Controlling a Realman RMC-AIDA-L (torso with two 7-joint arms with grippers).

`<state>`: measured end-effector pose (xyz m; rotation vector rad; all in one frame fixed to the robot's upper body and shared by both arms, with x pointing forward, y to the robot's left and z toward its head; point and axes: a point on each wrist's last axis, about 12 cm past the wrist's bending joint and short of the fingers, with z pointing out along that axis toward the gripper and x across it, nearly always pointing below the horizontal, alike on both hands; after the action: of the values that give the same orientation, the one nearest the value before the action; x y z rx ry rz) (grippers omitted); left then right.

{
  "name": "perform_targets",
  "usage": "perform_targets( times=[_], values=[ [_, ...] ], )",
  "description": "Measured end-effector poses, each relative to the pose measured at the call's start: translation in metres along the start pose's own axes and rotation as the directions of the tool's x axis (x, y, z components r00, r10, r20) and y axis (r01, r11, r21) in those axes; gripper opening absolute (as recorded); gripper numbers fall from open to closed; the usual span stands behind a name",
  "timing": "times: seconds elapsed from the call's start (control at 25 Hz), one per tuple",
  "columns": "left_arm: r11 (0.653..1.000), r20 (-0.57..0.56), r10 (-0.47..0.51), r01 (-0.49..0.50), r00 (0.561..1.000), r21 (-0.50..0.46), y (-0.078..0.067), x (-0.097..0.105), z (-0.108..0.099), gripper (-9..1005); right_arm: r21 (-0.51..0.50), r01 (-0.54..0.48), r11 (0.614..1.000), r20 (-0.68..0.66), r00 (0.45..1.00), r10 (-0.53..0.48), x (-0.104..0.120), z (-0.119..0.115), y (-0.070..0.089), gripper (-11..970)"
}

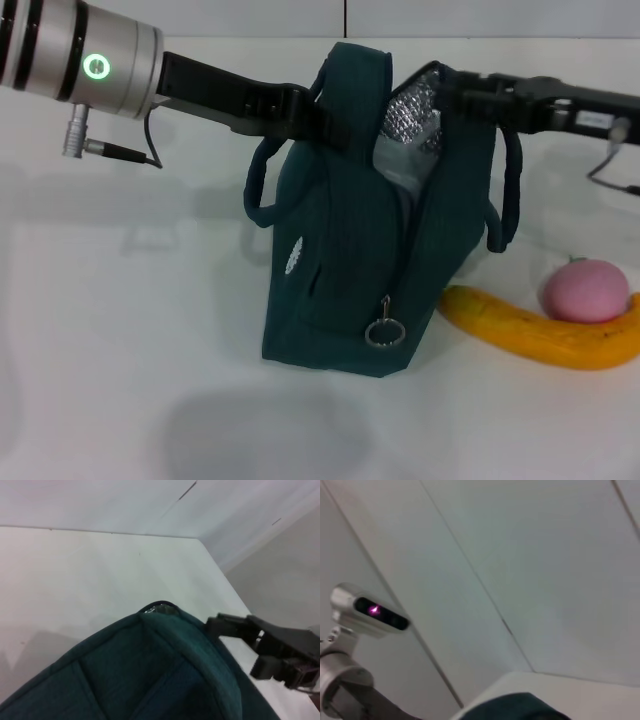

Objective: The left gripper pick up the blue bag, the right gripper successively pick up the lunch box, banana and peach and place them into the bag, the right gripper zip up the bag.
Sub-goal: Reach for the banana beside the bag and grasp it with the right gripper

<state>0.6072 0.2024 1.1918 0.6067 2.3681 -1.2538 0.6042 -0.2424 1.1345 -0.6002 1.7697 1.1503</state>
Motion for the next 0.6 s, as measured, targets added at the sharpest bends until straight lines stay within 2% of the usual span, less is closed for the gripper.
perform_targets(
  times=[0.12, 0.16, 0.24, 0.36, 0.48, 0.6],
  values=[
    [1.000, 0.003, -0.005, 0.005, 1.000, -0.004, 0.002, 0.002, -0.002, 55, 0.016, 0.012, 1.000, -0.002, 1.000, -0.012, -0.006, -0.010, 0.000, 740],
    [1.000, 0.004, -0.008, 0.008, 1.000, -0.006, 0.003, 0.002, -0.003, 55, 0.037, 0.065, 0.997, 0.003, 0.998, -0.066, -0.015, -0.029, 0.004, 751],
    [1.000, 0.008, -0.014, 0.014, 1.000, -0.010, 0.005, 0.004, -0.005, 55, 0.047, 0.102, 0.994, 0.006, 0.995, -0.103, -0.018, -0.040, 0.009, 751],
    [1.000, 0.018, -0.021, 0.021, 1.000, -0.019, 0.008, 0.005, -0.006, 55, 0.056, 0.231, 0.971, -0.028, 0.973, -0.230, -0.031, -0.062, 0.027, 751],
    [0.999, 0.029, -0.027, 0.028, 0.999, -0.027, 0.010, 0.006, -0.007, 55, 0.032, 0.325, 0.945, -0.180, 0.932, -0.315, -0.046, -0.073, 0.051, 752],
    [0.999, 0.035, -0.035, 0.036, 0.999, -0.030, 0.011, 0.007, -0.008, 55, -0.001, 0.340, 0.940, -0.341, 0.884, -0.320, -0.051, -0.071, 0.066, 752]
  ],
)
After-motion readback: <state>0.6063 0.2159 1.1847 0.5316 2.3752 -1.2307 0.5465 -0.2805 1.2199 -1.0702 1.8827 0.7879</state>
